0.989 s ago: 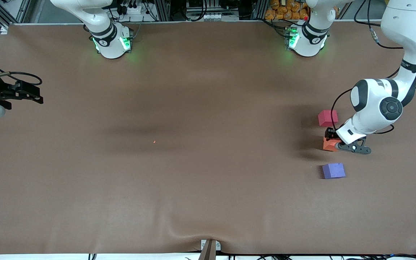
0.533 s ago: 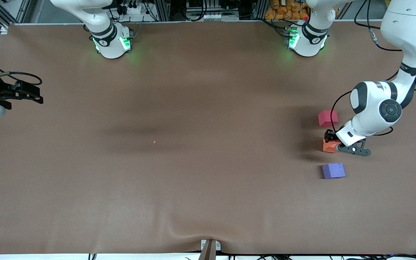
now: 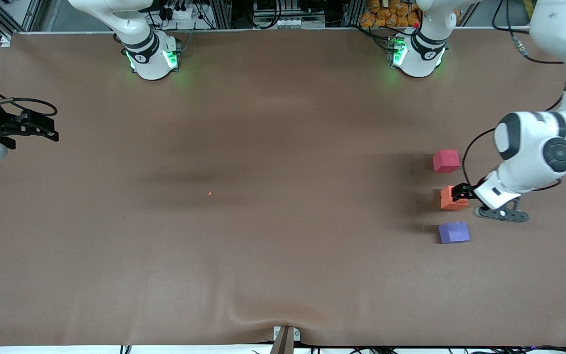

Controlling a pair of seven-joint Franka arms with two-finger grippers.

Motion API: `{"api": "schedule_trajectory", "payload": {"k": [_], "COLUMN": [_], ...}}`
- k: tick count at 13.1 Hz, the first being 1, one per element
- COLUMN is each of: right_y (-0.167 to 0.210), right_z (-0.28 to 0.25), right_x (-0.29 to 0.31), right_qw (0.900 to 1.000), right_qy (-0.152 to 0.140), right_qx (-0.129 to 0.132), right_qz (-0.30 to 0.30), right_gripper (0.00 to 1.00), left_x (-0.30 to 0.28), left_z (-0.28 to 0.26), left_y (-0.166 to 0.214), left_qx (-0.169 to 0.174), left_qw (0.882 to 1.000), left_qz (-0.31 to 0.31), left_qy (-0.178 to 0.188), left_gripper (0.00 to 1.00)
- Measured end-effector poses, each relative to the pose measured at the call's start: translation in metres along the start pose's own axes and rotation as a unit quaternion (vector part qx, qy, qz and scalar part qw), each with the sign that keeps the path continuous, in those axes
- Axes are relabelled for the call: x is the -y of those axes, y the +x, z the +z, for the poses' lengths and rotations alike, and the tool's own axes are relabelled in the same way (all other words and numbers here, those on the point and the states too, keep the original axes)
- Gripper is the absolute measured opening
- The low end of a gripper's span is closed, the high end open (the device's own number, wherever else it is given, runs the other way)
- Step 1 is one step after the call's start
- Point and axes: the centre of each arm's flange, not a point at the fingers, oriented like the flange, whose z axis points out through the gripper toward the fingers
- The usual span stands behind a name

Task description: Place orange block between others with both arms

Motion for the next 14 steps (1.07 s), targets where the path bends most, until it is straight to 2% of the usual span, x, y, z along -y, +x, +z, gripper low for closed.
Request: {"api": "schedule_trajectory", "payload": {"k": [3,6,9,14], "right_y": [0.0,0.0,0.0,0.0], "right_z": [0.0,0.0,0.0,0.0], "right_x": [0.0,0.0,0.0,0.0], "right_qw": [1.0,1.0,1.0,1.0], "right_qy": [0.0,0.0,0.0,0.0], "right_qx": [0.0,0.0,0.0,0.0], "right_qz": [0.0,0.0,0.0,0.0], "right_gripper": [1.0,1.0,1.0,1.0], "left_x": [0.003,0.009,-0.014,-0.043], "left_z": [-0.107,-0.193,-0.242,-0.313], "left_y": [0.017,0.022,0.018,-0.026], "left_qx": [0.017,0.014,0.007,0.006], "left_qw": [1.0,0.999,0.997,0.994], "left_qz": [-0.019,-0.029,-0.071,-0.112], "left_qy": [0.01,0.011,-0.024,-0.017], "left_gripper": [1.0,1.0,1.0,1.0]}}
